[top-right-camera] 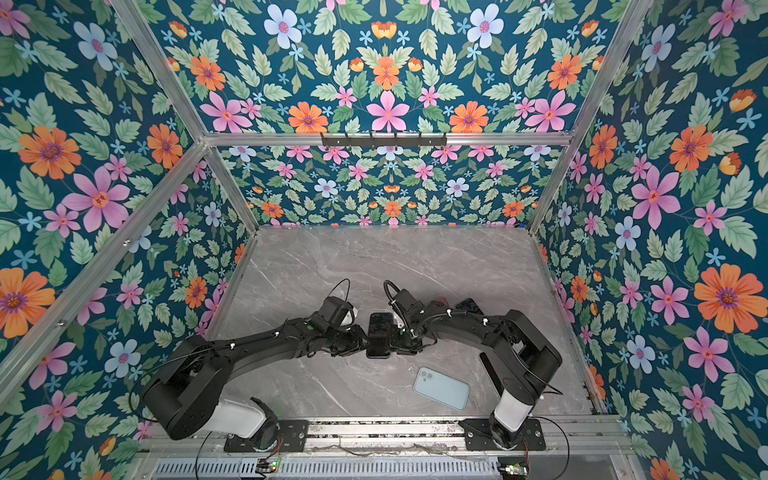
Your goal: Put the phone into the phone case
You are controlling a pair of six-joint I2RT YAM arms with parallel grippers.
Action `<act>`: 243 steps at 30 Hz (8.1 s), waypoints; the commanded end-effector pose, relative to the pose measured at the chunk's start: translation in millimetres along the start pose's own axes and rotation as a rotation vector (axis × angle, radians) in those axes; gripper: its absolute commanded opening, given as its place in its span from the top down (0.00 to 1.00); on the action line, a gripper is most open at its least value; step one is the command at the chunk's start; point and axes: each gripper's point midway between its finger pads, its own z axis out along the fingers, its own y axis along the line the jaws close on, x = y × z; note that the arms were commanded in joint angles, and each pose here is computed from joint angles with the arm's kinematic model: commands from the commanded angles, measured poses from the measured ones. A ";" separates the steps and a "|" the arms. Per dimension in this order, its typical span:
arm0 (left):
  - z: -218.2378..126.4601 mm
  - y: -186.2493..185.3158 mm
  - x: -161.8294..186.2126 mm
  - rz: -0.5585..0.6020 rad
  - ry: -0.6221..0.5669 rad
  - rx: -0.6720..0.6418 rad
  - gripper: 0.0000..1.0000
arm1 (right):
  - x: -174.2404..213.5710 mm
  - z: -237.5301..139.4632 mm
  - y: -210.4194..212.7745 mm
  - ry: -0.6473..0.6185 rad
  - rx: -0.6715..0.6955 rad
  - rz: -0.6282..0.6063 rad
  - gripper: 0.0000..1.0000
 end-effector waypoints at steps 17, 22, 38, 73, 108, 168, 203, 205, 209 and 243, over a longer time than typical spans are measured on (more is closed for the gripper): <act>15.3 34.3 17.8 -0.011 0.065 -0.093 0.76 | 1.4 11.1 8.1 0.020 0.007 -0.008 0.59; 16.2 40.5 22.8 -0.015 0.070 -0.100 0.86 | 2.5 11.4 7.5 0.015 0.010 -0.006 0.62; 0.2 9.9 -7.0 0.029 -0.020 0.009 0.63 | -0.8 12.0 0.0 -0.003 0.085 -0.045 0.75; 12.0 11.6 16.9 -0.060 0.014 0.175 0.69 | 7.4 36.1 14.0 0.061 0.036 -0.053 0.92; -8.1 19.5 13.3 -0.044 -0.019 0.071 0.66 | 4.8 0.2 -2.2 -0.007 0.137 -0.042 0.82; -6.2 11.2 -1.6 -0.032 -0.045 -0.129 0.51 | -19.5 -7.7 19.1 -0.098 0.048 -0.130 0.62; 37.9 -16.4 -13.0 0.050 0.060 -0.582 0.02 | -23.4 -84.4 -64.8 -0.525 0.247 -0.230 0.01; 40.6 -14.9 -13.0 0.053 0.067 -0.591 0.01 | -24.4 -81.1 -63.9 -0.512 0.248 -0.230 0.01; 46.6 -10.8 -13.0 0.052 0.075 -0.600 0.04 | -26.0 -75.7 -61.3 -0.495 0.244 -0.229 0.01; -6.1 23.4 -99.9 0.173 -0.009 -0.665 0.33 | -30.7 -80.7 -53.6 -0.488 0.248 -0.200 0.01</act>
